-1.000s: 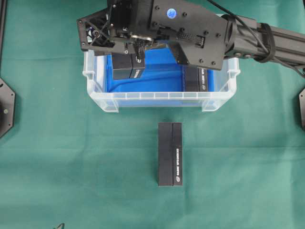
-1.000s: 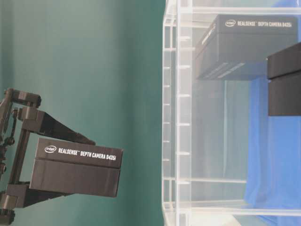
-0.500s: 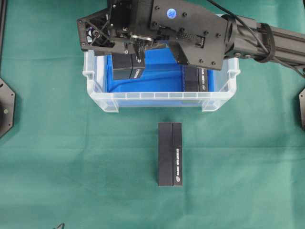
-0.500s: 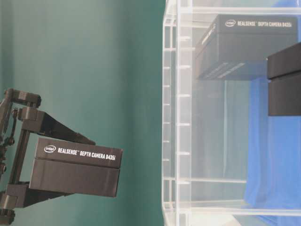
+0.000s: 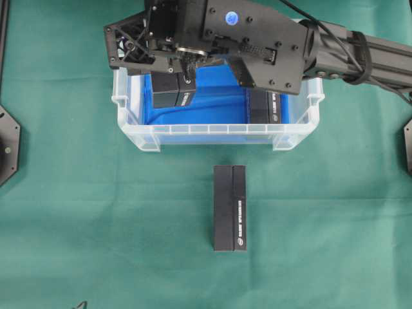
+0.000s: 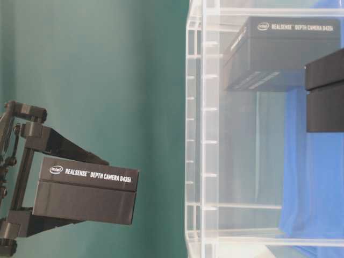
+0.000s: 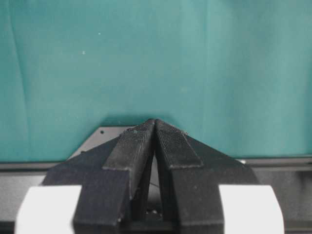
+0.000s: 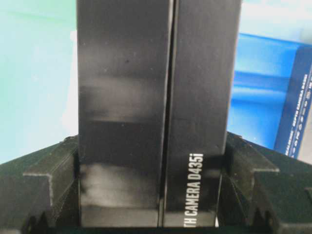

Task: Take the box out of the case with the right arm.
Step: 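Raise the held box up out of the bin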

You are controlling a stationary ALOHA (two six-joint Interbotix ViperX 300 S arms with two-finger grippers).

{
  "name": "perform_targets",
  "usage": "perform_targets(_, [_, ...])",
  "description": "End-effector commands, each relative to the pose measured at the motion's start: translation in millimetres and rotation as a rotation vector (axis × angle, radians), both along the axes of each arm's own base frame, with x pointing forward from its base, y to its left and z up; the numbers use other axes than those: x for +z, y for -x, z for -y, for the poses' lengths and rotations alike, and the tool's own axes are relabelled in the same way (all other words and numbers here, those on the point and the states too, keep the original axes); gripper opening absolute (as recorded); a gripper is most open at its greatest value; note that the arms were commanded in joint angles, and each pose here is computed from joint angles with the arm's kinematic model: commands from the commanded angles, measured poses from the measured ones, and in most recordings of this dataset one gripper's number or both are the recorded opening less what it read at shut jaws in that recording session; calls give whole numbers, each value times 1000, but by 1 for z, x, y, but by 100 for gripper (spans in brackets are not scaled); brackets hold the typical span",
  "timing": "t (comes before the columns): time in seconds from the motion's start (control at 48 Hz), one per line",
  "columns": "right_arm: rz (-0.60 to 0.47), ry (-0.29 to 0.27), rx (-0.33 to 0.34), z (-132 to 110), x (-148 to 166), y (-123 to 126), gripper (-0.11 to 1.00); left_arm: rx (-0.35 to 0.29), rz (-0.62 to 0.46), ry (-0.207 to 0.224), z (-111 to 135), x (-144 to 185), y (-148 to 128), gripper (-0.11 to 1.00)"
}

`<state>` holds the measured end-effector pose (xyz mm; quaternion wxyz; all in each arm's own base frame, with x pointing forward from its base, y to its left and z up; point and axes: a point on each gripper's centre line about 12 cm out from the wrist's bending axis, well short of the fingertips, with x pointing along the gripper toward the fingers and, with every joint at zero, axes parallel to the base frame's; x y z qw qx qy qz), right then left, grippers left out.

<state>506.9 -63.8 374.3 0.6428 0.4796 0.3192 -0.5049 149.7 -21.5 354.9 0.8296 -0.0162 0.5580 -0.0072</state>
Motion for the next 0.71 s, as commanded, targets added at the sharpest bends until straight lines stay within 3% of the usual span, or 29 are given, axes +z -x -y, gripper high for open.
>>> perform_targets(0.0, [94,9,6,-2,41,17,69,0,7,2,0,2,-2,0])
perform_targets(0.688, [99,-13,14,-10,40,16,69,0,7,2,0,2,-2,0])
